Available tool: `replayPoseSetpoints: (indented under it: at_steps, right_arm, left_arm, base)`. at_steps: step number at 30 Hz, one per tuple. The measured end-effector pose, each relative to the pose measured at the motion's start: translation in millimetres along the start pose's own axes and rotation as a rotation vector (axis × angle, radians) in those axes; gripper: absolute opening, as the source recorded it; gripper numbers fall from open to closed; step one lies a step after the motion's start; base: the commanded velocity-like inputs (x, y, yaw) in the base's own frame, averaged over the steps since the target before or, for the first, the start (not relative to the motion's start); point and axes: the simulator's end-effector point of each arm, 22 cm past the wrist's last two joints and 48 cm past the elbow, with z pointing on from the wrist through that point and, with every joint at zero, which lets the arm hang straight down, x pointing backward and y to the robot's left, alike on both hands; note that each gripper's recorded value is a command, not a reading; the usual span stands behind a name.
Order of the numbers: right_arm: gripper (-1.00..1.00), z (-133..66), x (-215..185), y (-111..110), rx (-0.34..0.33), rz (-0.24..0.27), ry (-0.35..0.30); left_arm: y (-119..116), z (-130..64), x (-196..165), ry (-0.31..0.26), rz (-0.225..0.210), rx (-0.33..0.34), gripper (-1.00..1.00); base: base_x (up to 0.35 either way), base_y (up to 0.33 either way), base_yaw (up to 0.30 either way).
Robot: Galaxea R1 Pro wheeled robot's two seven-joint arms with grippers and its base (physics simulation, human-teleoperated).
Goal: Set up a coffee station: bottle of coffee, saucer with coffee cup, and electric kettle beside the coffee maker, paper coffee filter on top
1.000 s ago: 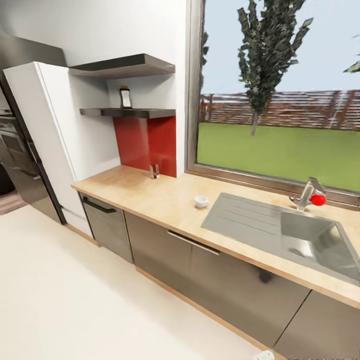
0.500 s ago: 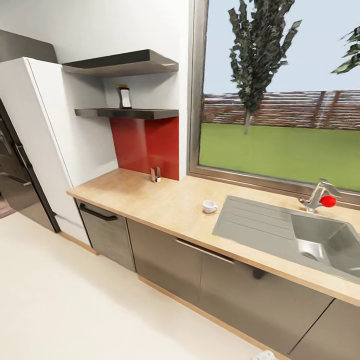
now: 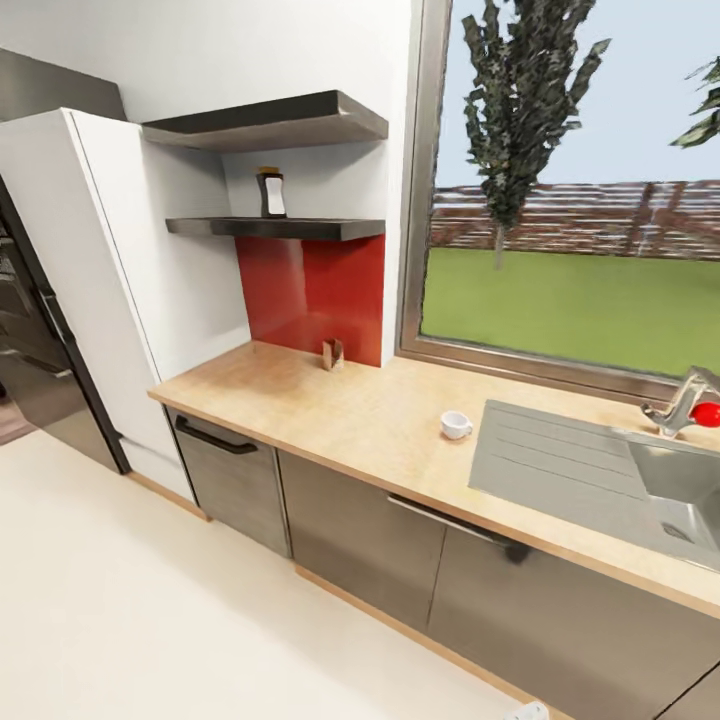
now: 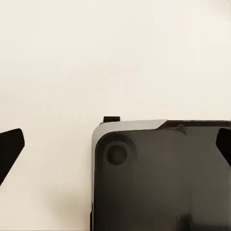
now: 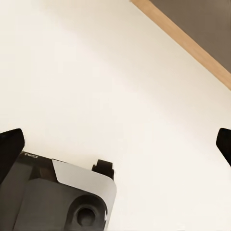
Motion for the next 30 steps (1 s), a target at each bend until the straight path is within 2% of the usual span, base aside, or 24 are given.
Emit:
replayPoseSetpoints:
  at_steps: [30]
  right_arm:
    - [1.00,-0.2,3.5,0.1,0.002,-0.001,0.003]
  left_arm:
    - [-1.6,0.8,-3.4,-0.006,0.006,0.004,1.00]
  base:
    - [0.180,0.297,0.000]
